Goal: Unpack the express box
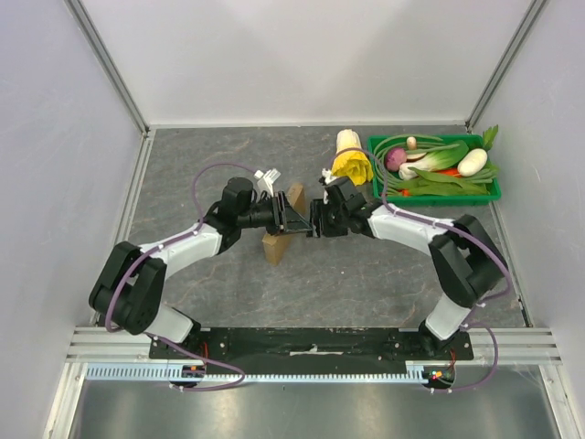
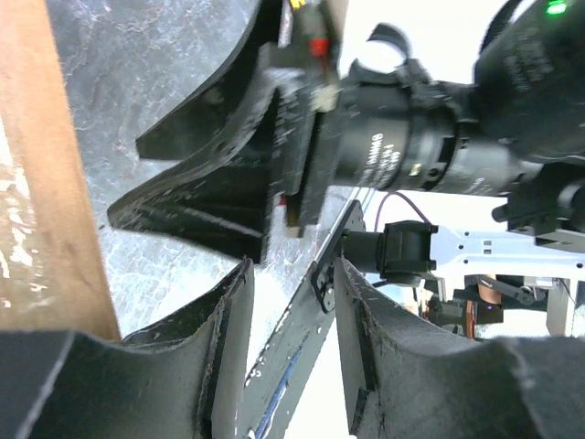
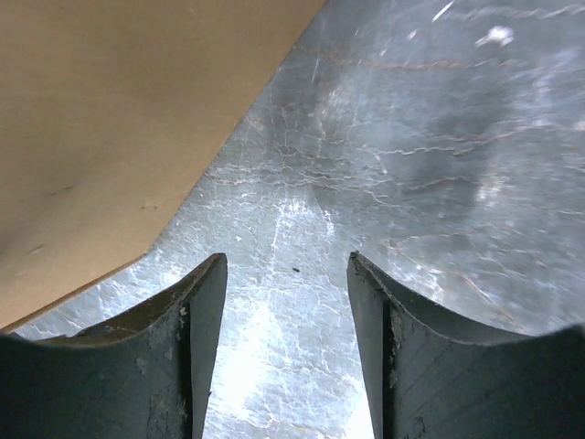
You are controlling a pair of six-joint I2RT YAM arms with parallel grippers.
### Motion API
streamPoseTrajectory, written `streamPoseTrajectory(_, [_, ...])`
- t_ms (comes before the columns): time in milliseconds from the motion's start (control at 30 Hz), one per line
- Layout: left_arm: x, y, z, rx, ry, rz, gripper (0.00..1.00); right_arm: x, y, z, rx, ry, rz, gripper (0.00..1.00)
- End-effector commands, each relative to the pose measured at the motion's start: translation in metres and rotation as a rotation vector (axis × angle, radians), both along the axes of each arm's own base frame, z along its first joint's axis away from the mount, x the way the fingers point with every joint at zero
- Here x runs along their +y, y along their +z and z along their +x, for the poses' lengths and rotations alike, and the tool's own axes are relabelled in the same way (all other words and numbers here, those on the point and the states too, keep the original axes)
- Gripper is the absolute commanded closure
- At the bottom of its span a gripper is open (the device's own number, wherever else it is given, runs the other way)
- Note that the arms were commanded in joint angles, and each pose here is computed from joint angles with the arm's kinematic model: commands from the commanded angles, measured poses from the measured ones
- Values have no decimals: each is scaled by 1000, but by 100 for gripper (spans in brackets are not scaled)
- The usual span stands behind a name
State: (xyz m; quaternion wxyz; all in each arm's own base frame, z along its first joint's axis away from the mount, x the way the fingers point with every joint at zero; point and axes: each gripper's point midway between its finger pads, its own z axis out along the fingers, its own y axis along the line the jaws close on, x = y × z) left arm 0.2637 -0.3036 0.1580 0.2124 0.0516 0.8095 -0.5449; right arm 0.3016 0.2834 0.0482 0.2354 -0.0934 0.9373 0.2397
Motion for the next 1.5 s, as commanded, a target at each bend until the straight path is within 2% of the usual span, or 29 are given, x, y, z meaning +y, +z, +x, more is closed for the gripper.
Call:
streamPoseTrajectory(0, [-4, 51, -4, -134, -69, -72, 53, -20, 48, 18, -143, -121, -19, 35])
streamPoseTrajectory(167, [-3, 94, -6, -247, -90, -93, 48, -25, 78, 27, -207, -151, -27, 28])
streamPoseTrajectory(300, [9, 117, 5, -356, -17, -13, 44, -20, 92, 29, -216, -146, -11, 21])
streamPoseTrajectory(333, [19, 103, 13, -320, 61, 69, 43, -15, 102, 31, -232, -139, 4, 19])
streamPoseTrajectory(400, [34, 96, 24, -324, 157, 153, 42, -6, 108, 30, -251, -113, -6, 13])
streamPoseTrajectory(433, [54, 85, 32, -297, 272, 244, 41, 2, 122, 35, -281, -105, 7, 12])
streamPoseTrajectory(533, [96, 68, 40, -246, 472, 392, 36, 22, 135, 36, -313, -89, -21, 7])
streamPoseTrajectory(600, [115, 61, 38, -217, 551, 442, 28, 35, 128, 32, -293, -74, -48, 2])
streamPoseTrajectory(667, [138, 60, 37, -210, 636, 497, 18, 48, 126, 36, -304, -85, -75, 2])
streamPoseTrajectory(833, [164, 61, 26, -252, 696, 560, 1, 55, 110, 45, -302, -205, -172, 2])
streamPoseTrajectory(1067, [185, 55, 10, -243, 757, 594, 0, 54, 80, 43, -247, -258, -235, 2])
streamPoseTrajectory(1133, [189, 53, 6, -232, 762, 600, 0, 47, 77, 39, -232, -269, -250, 5])
streamPoseTrajectory(1267, [186, 46, 1, -205, 742, 594, 1, 33, 79, 20, -211, -252, -229, 22])
streamPoseTrajectory(1300, [183, 47, 1, -208, 728, 583, 1, 23, 68, 11, -191, -247, -249, 23])
streamPoseTrajectory(1367, [180, 39, 0, -205, 705, 586, 1, 18, 81, 4, -211, -247, -201, 24])
streamPoseTrajectory(1400, [176, 38, -2, -204, 683, 574, 2, 10, 68, -7, -182, -234, -210, 25])
streamPoseTrajectory(1467, [170, 31, -2, -211, 651, 556, 2, 5, 73, -12, -180, -230, -166, 28])
